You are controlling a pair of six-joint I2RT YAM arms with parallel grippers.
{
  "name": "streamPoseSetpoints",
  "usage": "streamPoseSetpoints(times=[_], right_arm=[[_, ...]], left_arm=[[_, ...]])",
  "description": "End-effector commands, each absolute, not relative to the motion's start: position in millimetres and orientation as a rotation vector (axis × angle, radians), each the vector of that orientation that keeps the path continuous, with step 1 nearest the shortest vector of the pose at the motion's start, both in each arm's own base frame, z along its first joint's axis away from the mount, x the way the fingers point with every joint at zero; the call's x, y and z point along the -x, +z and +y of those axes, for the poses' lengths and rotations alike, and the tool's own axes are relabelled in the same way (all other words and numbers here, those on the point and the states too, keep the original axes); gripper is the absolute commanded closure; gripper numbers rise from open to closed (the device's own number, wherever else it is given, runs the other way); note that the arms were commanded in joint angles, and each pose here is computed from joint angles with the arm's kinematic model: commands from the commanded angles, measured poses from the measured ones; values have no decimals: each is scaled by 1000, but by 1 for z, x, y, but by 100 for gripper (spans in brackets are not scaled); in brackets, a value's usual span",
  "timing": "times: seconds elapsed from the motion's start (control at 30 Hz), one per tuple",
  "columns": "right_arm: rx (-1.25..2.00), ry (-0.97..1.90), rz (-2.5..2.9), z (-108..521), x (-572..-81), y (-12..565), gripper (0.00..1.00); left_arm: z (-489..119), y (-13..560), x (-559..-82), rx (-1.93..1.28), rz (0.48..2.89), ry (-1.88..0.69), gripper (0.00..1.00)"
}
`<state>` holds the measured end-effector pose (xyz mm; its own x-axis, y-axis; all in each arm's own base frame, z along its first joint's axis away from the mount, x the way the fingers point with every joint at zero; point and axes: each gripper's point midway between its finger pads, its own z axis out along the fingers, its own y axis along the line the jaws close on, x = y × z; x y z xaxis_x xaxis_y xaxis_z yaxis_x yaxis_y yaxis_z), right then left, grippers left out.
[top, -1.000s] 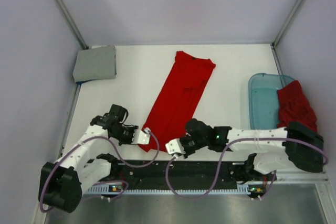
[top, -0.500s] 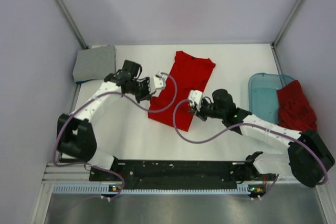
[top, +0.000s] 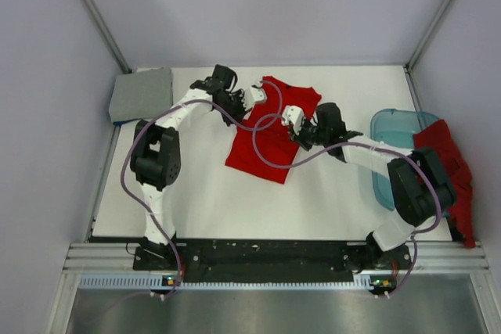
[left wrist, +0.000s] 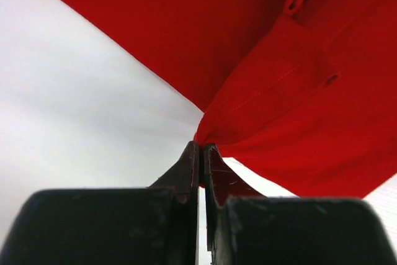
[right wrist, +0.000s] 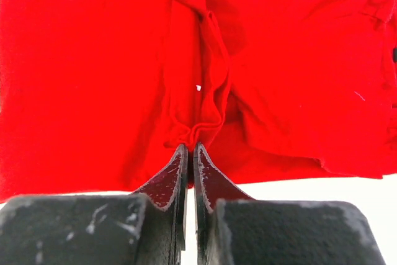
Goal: Fold and stack the t-shirts
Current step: Fold the folded rectangular tshirt in 1/3 of the way
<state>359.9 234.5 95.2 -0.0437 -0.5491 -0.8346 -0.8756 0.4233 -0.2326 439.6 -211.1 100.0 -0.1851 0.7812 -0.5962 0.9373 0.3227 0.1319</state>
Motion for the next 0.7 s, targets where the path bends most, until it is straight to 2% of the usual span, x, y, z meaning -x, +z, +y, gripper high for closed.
streamPoseSetpoints(times=[0.0,0.33,0.37,0.5,0.57,0.67], right_arm=[[1297,383,1726,235,-382,101,100],[1161,304,1993,207,-397,65,100],[1150,293,2011,207,-399,61,99],[1047,186,2088,193,-422,53,87],[1000,158,2102,189,-434,54,77],[883,125,2087,180,-460,70,70]], left_arm=[[-215,104,-457,-1490,2010,-311,100],[-234,83,-464,-1529,2000,-250,99],[-236,82,-465,-1525,2003,-242,96],[-236,76,-480,-1459,2031,-188,73],[-230,77,-500,-1355,2063,-99,62],[-219,95,-540,-1187,2048,85,51]])
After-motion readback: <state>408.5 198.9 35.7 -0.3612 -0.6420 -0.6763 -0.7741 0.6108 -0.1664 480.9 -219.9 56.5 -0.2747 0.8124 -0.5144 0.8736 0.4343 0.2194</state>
